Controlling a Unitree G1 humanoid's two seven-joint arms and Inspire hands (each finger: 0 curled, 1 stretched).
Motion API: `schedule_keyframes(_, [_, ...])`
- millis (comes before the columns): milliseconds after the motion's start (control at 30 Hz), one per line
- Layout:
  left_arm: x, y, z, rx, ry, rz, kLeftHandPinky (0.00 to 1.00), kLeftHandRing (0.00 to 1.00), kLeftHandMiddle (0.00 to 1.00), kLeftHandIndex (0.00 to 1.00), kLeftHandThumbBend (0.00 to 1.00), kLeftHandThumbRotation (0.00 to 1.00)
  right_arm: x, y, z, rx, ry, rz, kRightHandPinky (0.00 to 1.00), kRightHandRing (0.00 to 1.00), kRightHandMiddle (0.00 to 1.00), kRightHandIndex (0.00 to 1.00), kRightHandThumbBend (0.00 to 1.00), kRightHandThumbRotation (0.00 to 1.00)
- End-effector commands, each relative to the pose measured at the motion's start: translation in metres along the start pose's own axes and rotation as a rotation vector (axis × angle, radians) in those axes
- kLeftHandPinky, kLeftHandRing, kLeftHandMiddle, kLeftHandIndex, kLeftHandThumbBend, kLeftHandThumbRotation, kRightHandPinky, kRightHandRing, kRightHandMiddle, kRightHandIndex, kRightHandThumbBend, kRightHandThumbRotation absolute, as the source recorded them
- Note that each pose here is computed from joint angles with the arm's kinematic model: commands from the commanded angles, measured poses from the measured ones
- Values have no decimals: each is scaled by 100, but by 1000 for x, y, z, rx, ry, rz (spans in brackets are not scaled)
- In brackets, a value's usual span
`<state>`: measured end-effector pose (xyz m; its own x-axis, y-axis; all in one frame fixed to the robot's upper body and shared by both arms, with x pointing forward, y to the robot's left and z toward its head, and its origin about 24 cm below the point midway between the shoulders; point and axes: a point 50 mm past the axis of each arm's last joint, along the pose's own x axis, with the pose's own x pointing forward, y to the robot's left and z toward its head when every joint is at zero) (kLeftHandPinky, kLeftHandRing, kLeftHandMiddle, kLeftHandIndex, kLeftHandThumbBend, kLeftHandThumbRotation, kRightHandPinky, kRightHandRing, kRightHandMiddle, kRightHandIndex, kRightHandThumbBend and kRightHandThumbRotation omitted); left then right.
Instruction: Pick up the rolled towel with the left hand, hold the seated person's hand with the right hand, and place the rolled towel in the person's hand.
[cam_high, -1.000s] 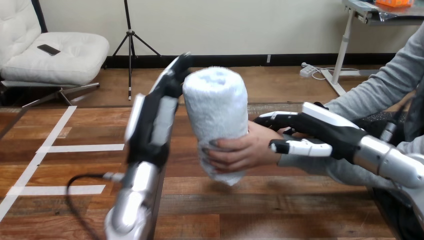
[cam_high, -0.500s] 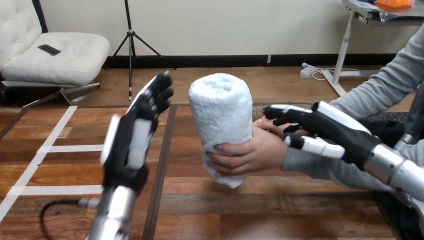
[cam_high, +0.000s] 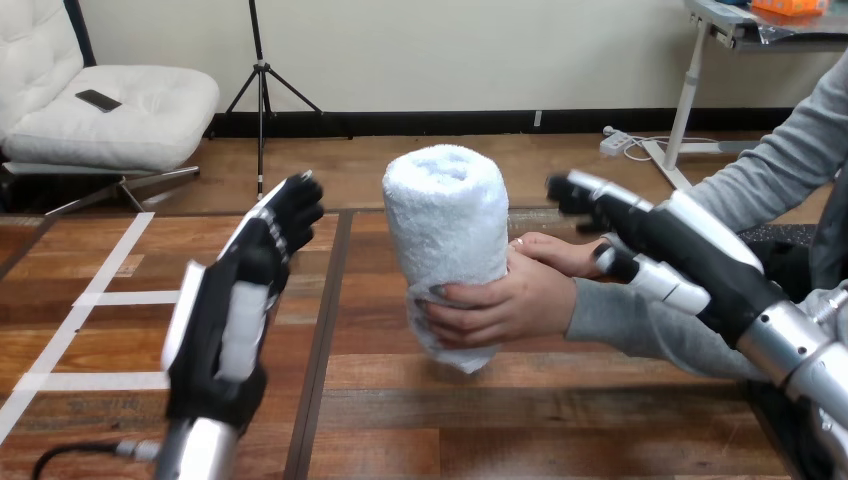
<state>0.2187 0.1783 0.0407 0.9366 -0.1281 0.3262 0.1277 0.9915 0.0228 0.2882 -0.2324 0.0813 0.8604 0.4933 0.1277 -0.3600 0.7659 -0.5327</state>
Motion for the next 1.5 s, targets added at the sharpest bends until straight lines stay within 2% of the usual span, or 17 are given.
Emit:
schedule_keyframes(0, [-2, 4, 21, 29, -100, -12, 90, 89, 88, 86, 93, 100, 8, 1, 24, 89, -179, -98, 97, 96, 95, 96, 100, 100])
schedule_keyframes(167, [-14, 3, 26, 33, -104, 19, 90, 89, 88, 86, 92, 100, 5, 13, 31, 197, -254, -156, 99, 97, 96, 97, 100, 100])
schedule_keyframes(400, [-24, 1, 32, 37, -119, 54, 89, 88, 87, 85, 89, 100, -1, 26, 40, 296, -294, -202, 100, 96, 96, 97, 100, 100])
schedule_keyframes(633, [-31, -2, 36, 35, -144, 64, 88, 87, 87, 85, 87, 100, -9, 38, 48, 399, -342, -199, 100, 98, 98, 99, 100, 100])
schedule_keyframes(867, [-34, -5, 42, 26, -172, 59, 86, 86, 86, 85, 85, 100, -17, 48, 57, 462, -371, -191, 100, 100, 100, 100, 100, 100])
schedule_keyframes(1233, [-36, -9, 51, -19, -241, 35, 84, 86, 86, 83, 82, 100, -25, 60, 67, 511, -388, -160, 100, 100, 100, 100, 100, 100])
schedule_keyframes(1467, [-36, -11, 53, -41, -267, 28, 82, 87, 86, 84, 81, 99, -28, 66, 67, 536, -381, -138, 100, 100, 100, 100, 100, 100])
